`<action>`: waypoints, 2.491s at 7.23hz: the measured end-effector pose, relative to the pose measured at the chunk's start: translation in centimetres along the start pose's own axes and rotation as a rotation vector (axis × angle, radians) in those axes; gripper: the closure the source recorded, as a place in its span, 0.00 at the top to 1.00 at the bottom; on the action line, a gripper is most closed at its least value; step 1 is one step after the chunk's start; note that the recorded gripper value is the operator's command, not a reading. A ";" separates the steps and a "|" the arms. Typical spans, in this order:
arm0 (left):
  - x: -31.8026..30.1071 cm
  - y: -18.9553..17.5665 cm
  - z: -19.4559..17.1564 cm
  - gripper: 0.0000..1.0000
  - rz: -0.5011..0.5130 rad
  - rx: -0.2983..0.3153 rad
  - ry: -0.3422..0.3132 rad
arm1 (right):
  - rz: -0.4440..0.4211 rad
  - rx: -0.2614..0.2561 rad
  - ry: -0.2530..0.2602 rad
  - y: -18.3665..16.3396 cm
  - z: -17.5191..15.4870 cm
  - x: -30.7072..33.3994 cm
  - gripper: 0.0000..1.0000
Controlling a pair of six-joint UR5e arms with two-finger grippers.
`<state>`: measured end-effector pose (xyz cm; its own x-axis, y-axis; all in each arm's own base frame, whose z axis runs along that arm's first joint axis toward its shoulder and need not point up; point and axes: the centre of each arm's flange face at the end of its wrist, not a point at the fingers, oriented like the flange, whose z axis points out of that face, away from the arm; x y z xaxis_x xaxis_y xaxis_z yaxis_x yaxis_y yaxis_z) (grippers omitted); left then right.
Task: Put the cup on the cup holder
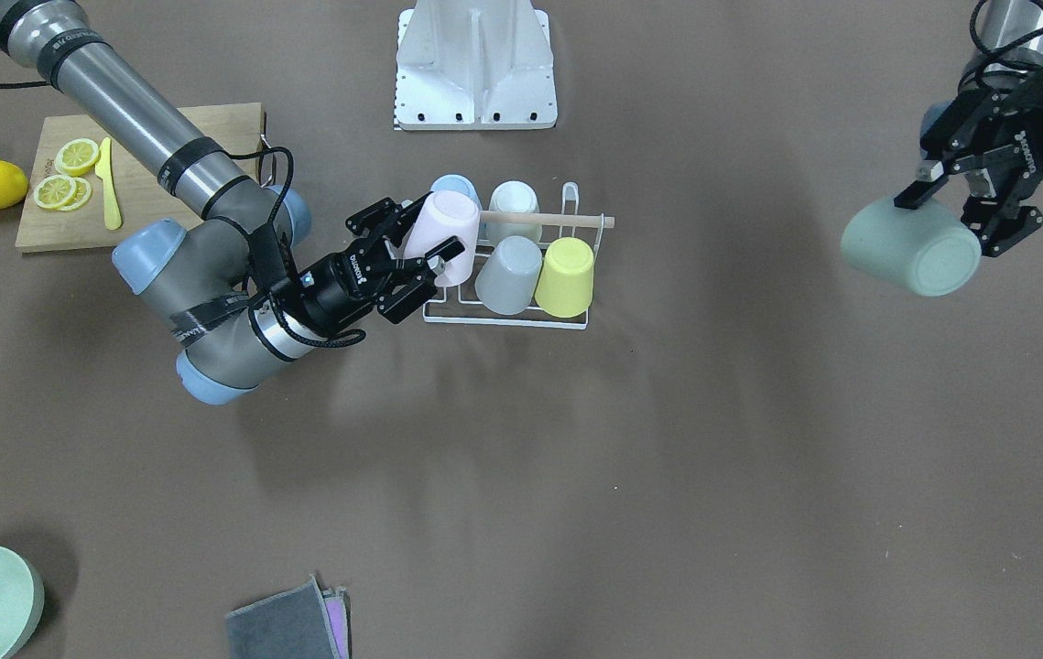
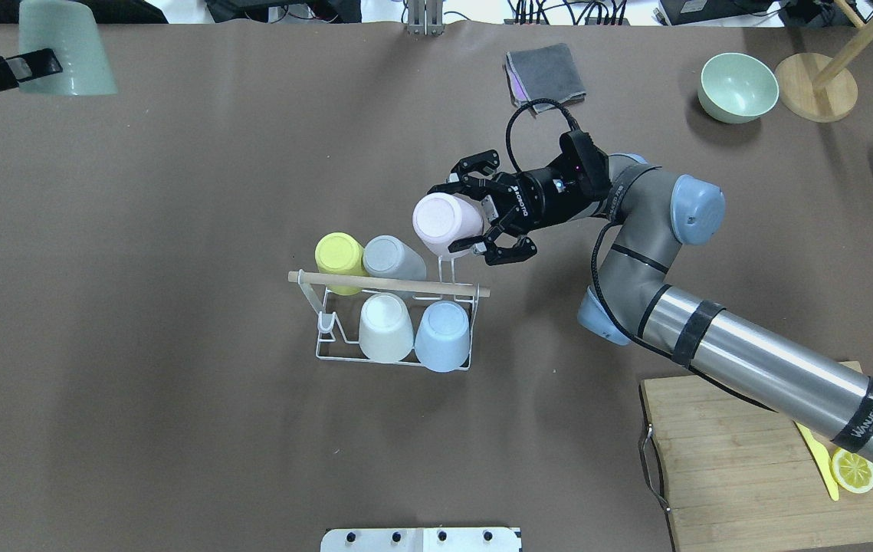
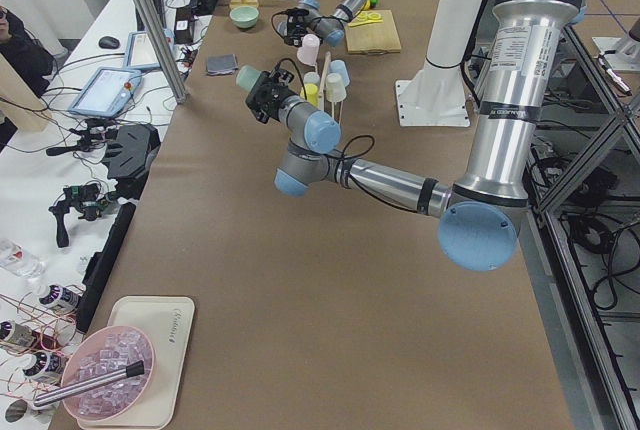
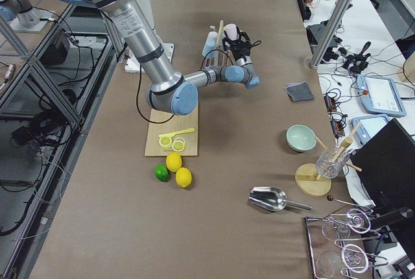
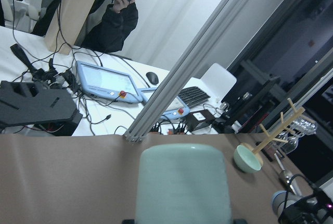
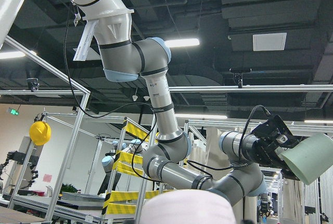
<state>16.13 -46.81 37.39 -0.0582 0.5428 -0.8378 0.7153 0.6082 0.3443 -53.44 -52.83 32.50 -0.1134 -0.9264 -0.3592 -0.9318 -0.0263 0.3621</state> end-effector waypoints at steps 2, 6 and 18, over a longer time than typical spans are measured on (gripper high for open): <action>1.3 4.6 2.4 0.00 -0.019 0.029 0.057 | 0.009 0.011 -0.009 1.4 1.0 -1.5 0.28; 5.9 16.0 9.2 0.00 0.058 0.118 0.080 | 0.013 -0.001 -0.003 2.3 0.1 -2.8 0.38; 10.8 27.6 8.3 0.00 0.235 0.025 0.103 | 0.067 -0.063 0.071 -5.0 -7.6 0.8 0.99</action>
<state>41.04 -28.99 34.33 0.0415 0.7245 -0.6880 0.7343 0.4448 0.5127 -46.30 -56.29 36.92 -0.1477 -0.9509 -0.2719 -0.8994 0.0147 0.4369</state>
